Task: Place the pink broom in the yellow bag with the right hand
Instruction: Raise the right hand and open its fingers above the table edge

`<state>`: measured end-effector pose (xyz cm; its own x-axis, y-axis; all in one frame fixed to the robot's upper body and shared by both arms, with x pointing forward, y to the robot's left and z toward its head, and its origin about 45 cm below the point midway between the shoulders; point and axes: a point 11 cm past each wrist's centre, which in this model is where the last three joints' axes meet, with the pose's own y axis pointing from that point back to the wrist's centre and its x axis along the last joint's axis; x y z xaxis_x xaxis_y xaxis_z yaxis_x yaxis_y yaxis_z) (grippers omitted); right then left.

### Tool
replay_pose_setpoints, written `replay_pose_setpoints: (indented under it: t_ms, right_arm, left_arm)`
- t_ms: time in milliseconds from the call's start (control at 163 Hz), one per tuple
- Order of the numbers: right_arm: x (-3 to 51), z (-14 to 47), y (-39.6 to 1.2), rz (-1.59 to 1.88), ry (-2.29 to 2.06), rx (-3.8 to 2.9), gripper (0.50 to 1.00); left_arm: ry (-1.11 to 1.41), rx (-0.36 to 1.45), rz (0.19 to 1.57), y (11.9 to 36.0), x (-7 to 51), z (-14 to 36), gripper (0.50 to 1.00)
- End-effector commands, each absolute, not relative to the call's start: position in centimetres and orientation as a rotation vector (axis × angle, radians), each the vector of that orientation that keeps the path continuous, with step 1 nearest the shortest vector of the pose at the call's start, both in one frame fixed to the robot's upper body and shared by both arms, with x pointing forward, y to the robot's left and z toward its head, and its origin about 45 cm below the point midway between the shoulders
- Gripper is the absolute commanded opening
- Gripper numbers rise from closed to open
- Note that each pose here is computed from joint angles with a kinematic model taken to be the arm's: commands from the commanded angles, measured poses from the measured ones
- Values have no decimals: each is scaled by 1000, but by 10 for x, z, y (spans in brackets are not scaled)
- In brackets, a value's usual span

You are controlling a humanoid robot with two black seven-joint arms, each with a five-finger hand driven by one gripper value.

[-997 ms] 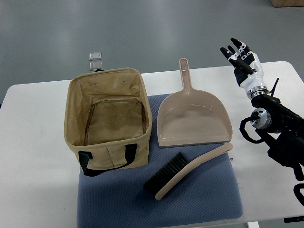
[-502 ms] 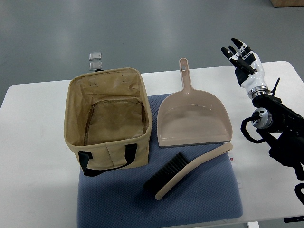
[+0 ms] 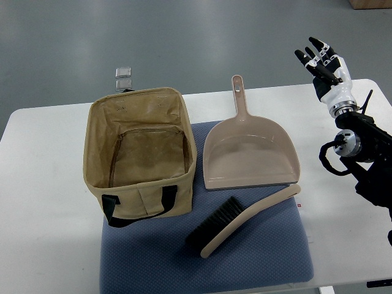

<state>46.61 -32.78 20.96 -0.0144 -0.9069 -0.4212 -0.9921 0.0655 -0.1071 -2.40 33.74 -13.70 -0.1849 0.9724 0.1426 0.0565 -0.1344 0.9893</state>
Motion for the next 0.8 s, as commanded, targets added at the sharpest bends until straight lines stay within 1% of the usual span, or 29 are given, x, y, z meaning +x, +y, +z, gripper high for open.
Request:
replay_pose_setpoints:
  t_ms: [0,318,587,795]
  right_arm:
    - [468,216,-336,281,1987,-1884,930]
    - [472,223,-333,244,1995,-1917,930]
    - [478,254,-366,-65,2092,-2165,930]
    - [482,278,-378,-244,2112,-2290,930]
  left_arm:
    - [1312,1251,1435,338,-24,-137,1000]
    - [1312,1251,1435,338,-24,-137,1000]
    - [1312,1251,1435,338,-24,-137,1000]
    - [1312,1251,1435,338,-24,-137,1000]
